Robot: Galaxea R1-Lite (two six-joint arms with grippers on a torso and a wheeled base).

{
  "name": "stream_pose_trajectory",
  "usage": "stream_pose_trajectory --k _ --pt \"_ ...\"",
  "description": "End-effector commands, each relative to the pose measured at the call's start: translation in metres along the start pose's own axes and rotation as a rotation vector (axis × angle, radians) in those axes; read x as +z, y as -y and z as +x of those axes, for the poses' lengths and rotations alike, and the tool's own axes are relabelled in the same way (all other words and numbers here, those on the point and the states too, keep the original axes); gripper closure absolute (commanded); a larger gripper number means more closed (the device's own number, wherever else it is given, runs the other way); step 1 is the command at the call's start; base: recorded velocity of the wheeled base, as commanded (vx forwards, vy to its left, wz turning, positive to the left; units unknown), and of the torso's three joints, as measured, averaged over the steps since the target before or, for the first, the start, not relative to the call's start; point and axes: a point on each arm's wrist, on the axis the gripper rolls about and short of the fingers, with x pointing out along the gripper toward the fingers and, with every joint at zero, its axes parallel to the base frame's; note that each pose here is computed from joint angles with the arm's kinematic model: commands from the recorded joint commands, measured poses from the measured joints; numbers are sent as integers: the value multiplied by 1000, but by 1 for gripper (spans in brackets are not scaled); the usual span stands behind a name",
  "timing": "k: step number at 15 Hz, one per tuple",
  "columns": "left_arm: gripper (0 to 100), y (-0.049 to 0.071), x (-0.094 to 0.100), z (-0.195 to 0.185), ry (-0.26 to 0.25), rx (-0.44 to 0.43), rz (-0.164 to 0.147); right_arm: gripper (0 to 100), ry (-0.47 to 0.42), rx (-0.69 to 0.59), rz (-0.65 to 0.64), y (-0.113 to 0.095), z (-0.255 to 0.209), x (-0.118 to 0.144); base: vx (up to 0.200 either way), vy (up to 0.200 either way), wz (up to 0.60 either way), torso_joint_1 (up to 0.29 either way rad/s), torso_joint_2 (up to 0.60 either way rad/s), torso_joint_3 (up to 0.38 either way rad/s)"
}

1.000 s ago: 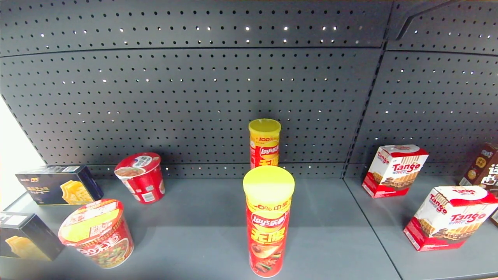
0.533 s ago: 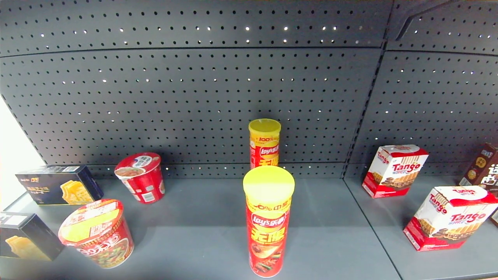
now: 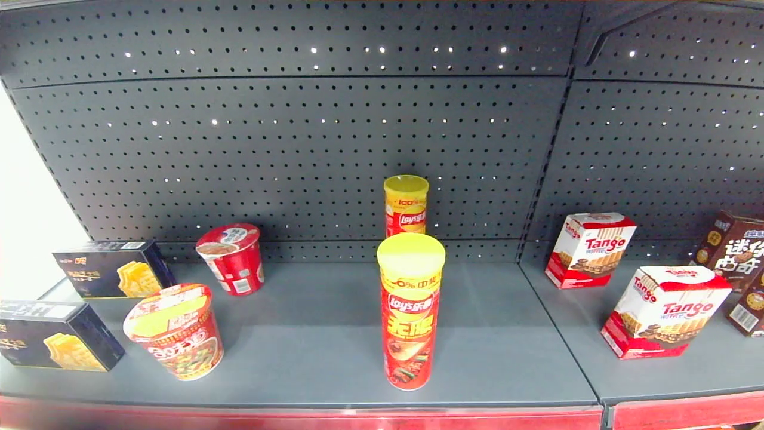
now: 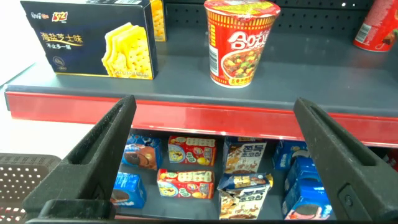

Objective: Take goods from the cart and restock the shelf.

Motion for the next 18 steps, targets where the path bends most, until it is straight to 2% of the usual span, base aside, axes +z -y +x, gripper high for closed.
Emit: stream_pose_trajectory --k 1,18 --pt "0 0 0 0 -2 0 0 0 -2 0 0 0 0 0 0 0 0 0 0 0" --pt "0 0 0 0 -1 0 0 0 -4 -3 1 0 0 0 0 0 0 0 0 0"
